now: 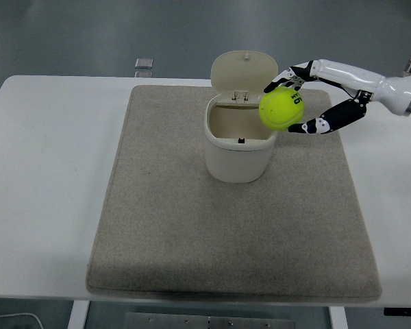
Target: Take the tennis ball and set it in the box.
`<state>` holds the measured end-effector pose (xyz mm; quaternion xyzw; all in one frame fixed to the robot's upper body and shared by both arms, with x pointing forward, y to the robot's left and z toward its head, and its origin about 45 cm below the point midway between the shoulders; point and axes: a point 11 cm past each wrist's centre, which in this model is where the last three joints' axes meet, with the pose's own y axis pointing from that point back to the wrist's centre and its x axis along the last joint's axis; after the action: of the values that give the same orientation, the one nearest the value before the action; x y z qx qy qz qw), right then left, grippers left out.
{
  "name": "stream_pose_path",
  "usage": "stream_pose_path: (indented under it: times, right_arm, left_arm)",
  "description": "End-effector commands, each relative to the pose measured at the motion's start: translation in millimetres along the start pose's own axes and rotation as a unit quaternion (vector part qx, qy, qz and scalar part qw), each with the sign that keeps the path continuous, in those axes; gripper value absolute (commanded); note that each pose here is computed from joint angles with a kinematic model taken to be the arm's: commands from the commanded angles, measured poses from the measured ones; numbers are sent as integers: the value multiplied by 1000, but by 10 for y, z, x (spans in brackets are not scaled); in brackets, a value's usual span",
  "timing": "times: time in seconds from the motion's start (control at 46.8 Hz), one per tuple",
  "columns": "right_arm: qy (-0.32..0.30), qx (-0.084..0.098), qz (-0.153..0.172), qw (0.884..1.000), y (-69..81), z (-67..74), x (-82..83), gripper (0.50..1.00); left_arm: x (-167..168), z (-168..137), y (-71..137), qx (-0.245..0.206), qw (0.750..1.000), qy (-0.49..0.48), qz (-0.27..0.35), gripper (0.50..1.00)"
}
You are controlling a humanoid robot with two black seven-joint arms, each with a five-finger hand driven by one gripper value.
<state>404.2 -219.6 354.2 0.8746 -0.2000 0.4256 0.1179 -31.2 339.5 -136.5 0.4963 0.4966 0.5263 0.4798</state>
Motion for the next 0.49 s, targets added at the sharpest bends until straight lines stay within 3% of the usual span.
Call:
stream_pose_path:
  times: [0.0,0.085,0.235,0.427,0.47]
  right_arm:
    - [-6,3,1,1000,-118,-10,-44,517]
    - [-12,-1,3,1000,-222,5,-96,576]
    - [-22,-23,9,999,-319,92,-147,617]
    - [-18,-33,22,999,-341,123,-140,842]
    - [-18,-34,21,999,-341,126,-145,858]
  left_arm:
    - [0,0,0,0,1000,0,0,992]
    - [0,0,0,0,1000,0,0,992]
    - [0,0,0,0,1000,0,0,992]
    - [0,2,0,-1,1000,0,0,992]
    - [0,2,0,-1,1000,0,0,992]
